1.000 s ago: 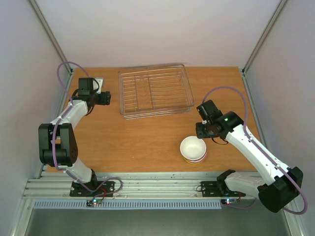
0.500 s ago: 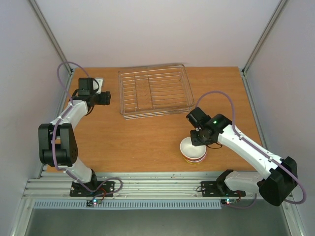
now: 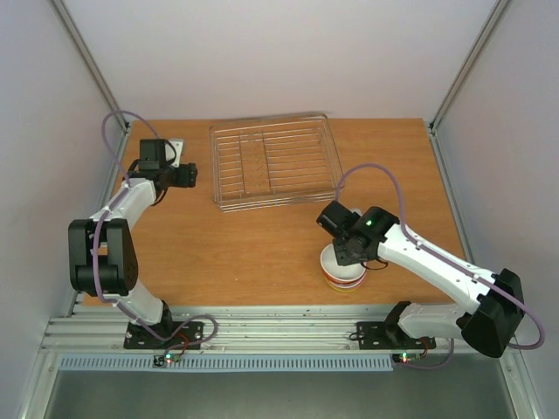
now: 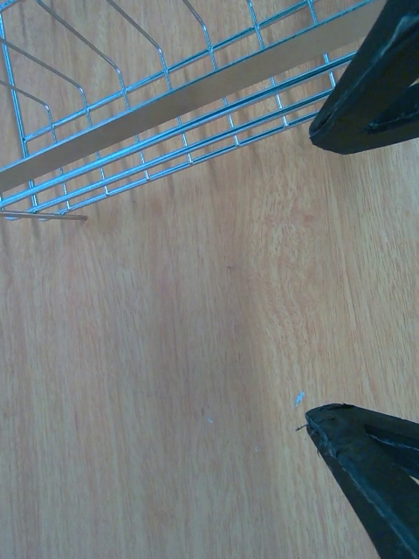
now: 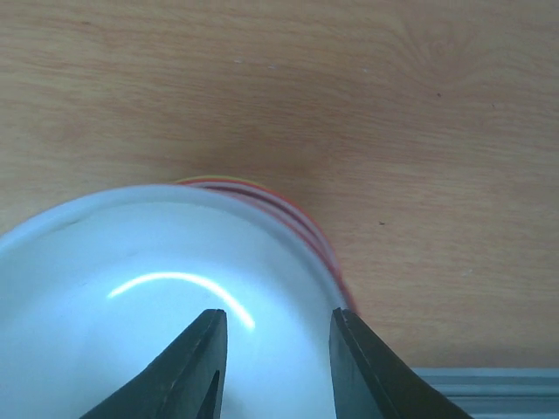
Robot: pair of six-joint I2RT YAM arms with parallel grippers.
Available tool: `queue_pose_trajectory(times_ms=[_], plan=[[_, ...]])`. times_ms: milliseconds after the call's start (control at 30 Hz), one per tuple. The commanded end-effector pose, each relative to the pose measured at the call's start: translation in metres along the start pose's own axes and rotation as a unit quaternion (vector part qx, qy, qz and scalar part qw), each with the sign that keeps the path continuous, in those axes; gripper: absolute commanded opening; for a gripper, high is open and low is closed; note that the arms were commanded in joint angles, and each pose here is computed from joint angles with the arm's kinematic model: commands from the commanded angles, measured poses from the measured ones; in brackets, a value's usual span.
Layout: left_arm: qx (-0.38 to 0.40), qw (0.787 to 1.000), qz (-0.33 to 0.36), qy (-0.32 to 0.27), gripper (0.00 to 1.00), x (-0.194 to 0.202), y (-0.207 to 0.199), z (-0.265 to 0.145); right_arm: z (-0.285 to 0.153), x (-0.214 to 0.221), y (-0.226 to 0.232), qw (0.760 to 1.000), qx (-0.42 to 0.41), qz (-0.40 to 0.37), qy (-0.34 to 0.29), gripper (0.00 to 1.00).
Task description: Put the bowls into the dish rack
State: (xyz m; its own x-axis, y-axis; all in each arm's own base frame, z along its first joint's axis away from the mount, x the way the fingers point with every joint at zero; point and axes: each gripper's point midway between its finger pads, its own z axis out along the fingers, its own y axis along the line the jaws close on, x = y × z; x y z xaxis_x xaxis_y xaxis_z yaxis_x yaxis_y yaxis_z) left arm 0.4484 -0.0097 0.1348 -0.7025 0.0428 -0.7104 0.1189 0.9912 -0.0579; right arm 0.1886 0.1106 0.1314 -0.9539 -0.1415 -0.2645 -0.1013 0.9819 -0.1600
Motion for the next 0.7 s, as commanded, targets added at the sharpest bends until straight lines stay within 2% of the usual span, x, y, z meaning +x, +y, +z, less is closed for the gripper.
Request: queue_pose_trajectory(times_ms=[0,167,300,533,667], plan=[[0.004,1.000,-0.004,-0.024,0.80,-0.010,-0.001,-0.002,-0.028,-0.015,0.015,0.998,-0.004,-0.019,-0.053,0.35],[0.005,1.000,-0.005,-0.026,0.80,-0.011,-0.001,-0.003,-0.048,-0.017,0.053,0.993,-0.031,-0.082,-0.074,0.35],[0.007,1.000,-0.005,-0.026,0.80,-0.011,-0.002,-0.003,-0.044,-0.009,0.081,0.990,-0.053,-0.118,-0.059,0.35],[0.008,1.000,-0.004,-0.026,0.80,-0.011,-0.002,-0.003,-0.032,0.001,0.086,0.990,-0.037,-0.133,-0.039,0.34],[0.011,1.000,-0.006,-0.023,0.80,-0.010,-0.003,-0.003,-0.036,-0.003,0.085,0.990,-0.034,-0.127,-0.053,0.35]])
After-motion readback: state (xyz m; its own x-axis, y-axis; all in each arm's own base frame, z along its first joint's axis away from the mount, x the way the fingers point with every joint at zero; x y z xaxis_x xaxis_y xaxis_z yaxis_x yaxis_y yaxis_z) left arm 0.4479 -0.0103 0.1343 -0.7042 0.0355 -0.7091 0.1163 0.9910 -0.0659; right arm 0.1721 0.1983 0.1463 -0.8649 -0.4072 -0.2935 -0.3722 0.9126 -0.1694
